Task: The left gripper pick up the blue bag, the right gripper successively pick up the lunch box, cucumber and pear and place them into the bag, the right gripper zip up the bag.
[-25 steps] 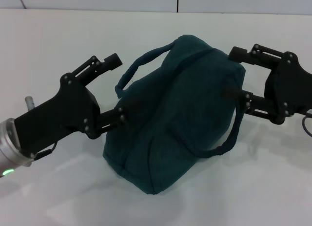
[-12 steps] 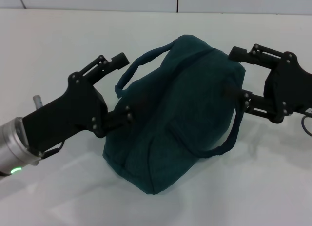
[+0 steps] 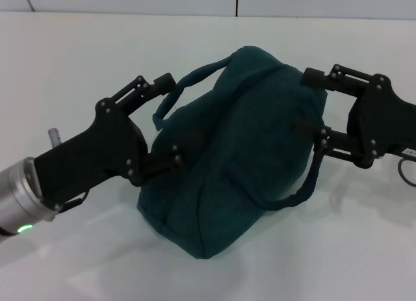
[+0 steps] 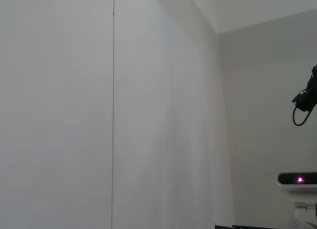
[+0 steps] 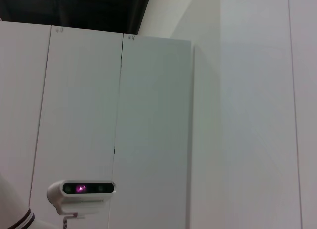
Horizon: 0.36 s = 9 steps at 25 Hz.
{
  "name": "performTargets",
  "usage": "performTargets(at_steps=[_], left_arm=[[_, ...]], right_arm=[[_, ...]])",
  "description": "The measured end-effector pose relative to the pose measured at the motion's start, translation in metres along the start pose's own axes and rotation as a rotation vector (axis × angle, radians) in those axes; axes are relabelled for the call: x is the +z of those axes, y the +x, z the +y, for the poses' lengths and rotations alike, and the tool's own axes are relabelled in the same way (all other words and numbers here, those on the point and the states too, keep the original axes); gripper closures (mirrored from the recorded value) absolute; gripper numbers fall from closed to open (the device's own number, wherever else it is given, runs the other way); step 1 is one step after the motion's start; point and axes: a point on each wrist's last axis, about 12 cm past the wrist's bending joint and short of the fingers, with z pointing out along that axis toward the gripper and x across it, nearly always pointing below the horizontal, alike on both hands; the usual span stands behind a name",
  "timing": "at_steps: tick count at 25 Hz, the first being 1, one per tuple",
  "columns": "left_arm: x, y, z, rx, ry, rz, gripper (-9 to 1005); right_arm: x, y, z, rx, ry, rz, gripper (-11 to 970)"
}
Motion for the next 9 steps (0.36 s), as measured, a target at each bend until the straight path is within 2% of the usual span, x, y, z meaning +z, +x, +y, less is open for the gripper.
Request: performTargets(at_steps=[9], left_arm=[[0.0015, -0.0003, -0.0003, 0.001, 0.014, 0.000, 147]], right_arm=[[-0.0016, -0.0006, -0.0008, -0.015, 0.033, -0.019, 311]])
